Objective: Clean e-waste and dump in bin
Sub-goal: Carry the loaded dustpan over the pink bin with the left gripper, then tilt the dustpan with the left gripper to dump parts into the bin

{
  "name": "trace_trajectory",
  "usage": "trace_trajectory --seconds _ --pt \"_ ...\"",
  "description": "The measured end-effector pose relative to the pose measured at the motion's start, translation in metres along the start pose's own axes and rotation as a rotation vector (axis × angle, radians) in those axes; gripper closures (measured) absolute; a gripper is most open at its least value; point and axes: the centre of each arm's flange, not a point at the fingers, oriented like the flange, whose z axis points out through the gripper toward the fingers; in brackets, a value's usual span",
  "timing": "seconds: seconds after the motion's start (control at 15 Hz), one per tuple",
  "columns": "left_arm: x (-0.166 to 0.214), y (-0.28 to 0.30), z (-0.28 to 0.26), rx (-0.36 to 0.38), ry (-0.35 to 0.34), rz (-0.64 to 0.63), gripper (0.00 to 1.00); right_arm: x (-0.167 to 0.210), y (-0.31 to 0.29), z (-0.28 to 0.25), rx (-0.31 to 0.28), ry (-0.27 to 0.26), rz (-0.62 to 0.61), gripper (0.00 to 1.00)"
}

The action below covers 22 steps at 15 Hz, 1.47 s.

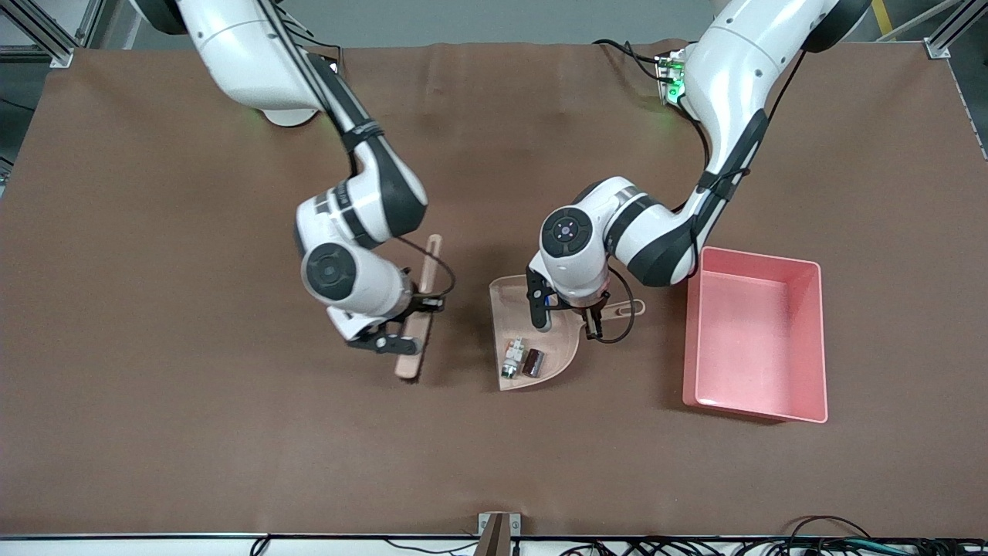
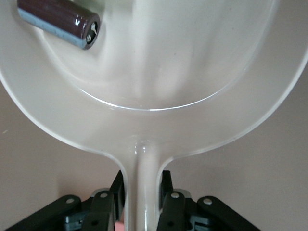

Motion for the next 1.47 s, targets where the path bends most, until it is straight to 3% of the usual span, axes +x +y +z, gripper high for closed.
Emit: trace_trajectory --seconds 0.33,0.6,1.07,1.47 --pt "-0.068 -0.026 -0.047 -0.029 -0.004 0.008 0.67 0.041 0.112 -0.02 -0.053 0.012 -0.007 0.62" --pt "-0.135 -0.037 -0.043 -0.062 -0.011 0.064 0.67 0.049 0.197 -0.027 -0.047 0.02 -0.001 0.62" --pt "-0.275 -0.05 -0.018 -0.055 0.035 0.147 0.67 0.018 0.319 0.013 -0.034 0.03 -0.038 0.63" --pt "-0.384 -0.059 -0.018 -0.036 -0.003 0.204 0.67 -0.024 0.353 0.045 -0.041 0.064 -0.056 0.63"
